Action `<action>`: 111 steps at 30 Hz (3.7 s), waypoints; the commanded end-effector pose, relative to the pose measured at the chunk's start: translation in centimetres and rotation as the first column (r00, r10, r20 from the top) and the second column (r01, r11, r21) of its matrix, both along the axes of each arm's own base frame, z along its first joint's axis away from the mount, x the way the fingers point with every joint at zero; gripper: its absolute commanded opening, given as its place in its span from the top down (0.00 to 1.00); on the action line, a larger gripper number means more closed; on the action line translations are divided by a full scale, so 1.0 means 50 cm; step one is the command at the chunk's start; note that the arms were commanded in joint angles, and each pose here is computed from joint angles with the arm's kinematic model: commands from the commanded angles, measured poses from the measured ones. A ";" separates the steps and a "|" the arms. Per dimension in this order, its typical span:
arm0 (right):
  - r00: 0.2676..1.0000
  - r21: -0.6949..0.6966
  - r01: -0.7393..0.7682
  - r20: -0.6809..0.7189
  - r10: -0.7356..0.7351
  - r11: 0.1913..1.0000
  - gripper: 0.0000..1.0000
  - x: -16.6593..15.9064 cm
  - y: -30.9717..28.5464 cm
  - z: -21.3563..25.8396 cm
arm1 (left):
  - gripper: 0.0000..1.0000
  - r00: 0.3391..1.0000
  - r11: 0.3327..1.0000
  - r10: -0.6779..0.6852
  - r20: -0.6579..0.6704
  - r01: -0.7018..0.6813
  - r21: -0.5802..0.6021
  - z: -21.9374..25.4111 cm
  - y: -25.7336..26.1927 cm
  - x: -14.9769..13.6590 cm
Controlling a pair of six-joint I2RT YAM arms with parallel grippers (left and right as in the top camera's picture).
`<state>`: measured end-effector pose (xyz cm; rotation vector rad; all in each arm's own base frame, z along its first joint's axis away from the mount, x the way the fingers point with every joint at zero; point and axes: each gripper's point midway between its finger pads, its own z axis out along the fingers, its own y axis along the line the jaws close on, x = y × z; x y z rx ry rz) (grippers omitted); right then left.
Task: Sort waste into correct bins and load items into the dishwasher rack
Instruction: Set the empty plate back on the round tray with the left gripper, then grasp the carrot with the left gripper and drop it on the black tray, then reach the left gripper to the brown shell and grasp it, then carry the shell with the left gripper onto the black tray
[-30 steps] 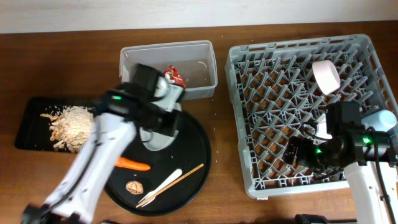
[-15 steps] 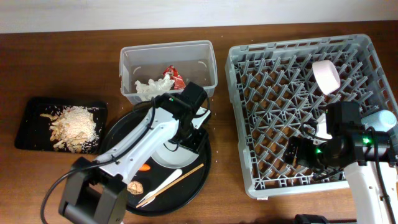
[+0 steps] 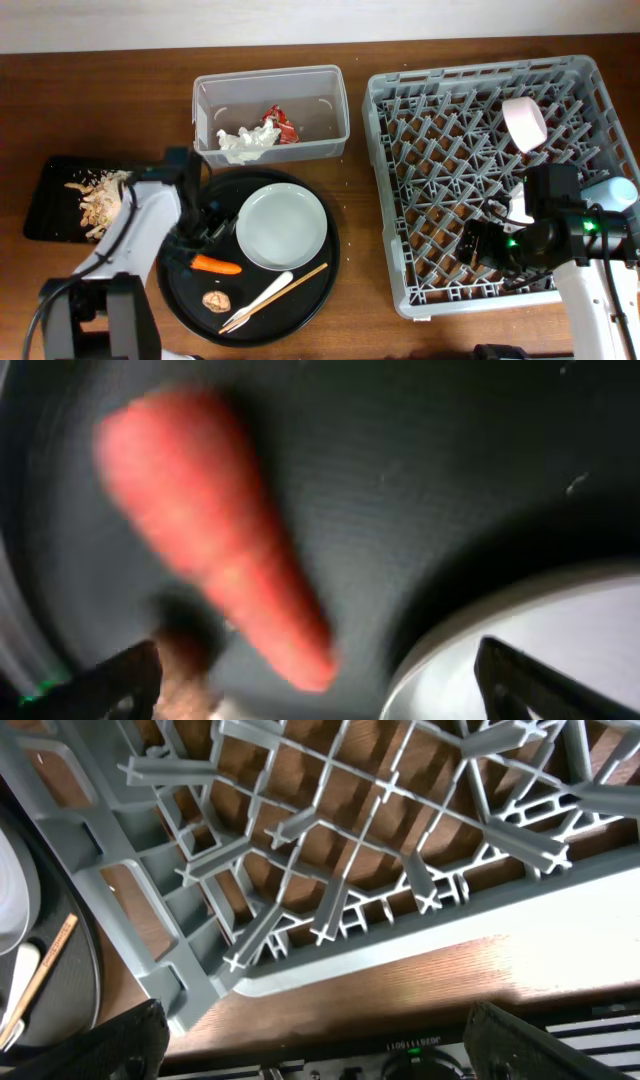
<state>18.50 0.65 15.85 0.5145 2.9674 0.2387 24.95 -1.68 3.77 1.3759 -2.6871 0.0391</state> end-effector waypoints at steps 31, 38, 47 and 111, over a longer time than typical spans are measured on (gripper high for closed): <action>1.000 0.007 -0.017 0.007 0.017 1.000 0.02 -0.002 0.005 0.002 | 0.94 0.934 0.975 0.030 0.357 -0.105 0.193 0.186 0.257 0.152; 1.000 0.007 -0.017 0.007 0.017 1.000 0.02 -0.003 0.005 0.002 | 0.94 0.865 0.903 0.252 0.434 -0.371 0.216 0.157 0.474 0.132; 1.000 0.007 -0.017 0.003 0.017 1.000 0.02 -0.004 0.006 0.001 | 0.90 0.891 0.903 0.238 0.385 -0.349 0.249 0.038 0.540 0.160; 1.000 0.007 -0.017 0.007 0.017 1.000 0.02 -0.002 0.005 0.002 | 0.79 0.965 0.968 -0.249 -0.088 0.243 -0.067 -0.098 -0.010 -0.114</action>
